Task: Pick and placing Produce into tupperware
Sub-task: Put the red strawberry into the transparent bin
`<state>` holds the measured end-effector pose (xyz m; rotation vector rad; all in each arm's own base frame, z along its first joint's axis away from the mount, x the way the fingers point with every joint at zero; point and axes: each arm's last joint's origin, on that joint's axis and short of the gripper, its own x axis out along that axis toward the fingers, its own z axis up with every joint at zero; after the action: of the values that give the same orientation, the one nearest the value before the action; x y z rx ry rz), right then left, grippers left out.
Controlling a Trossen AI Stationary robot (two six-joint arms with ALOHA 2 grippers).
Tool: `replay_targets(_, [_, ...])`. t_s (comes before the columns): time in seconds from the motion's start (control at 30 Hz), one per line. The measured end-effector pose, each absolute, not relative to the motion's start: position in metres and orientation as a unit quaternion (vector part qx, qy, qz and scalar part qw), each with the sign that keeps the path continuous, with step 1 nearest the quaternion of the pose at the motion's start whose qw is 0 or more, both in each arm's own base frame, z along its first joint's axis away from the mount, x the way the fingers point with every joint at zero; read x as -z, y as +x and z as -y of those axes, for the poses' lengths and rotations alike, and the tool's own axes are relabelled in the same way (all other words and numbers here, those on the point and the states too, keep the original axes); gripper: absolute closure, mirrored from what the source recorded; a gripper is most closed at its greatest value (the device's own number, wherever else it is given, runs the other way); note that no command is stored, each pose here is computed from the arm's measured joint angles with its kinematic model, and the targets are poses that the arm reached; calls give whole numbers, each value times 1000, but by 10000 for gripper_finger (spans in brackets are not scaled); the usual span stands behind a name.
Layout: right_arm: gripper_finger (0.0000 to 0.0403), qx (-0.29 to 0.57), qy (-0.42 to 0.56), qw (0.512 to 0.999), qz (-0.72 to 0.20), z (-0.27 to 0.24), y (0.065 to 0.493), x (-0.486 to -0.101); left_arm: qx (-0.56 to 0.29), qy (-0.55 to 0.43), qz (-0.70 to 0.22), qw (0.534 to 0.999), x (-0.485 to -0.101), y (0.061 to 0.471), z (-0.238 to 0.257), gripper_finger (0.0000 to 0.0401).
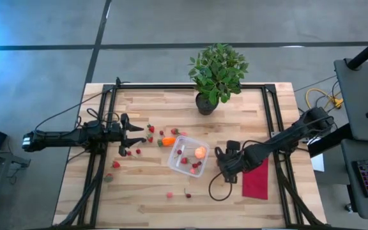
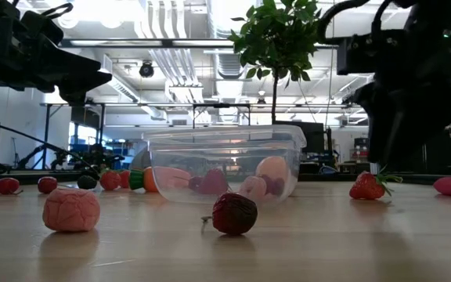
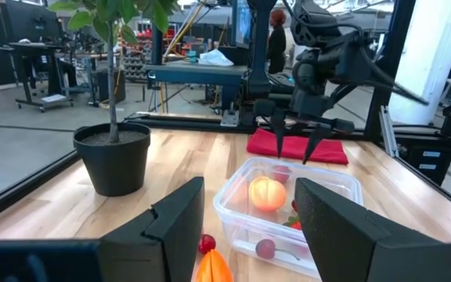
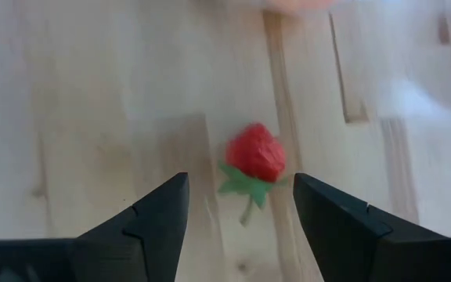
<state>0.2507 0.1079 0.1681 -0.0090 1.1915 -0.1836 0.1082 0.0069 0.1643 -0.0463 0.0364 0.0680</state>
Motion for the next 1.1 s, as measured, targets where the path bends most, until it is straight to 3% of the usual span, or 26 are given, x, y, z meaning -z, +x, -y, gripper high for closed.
replay_targets(1.1, [179, 124, 48, 846, -517, -92, 252, -146, -34, -23, -17, 999, -165, 108, -7, 214])
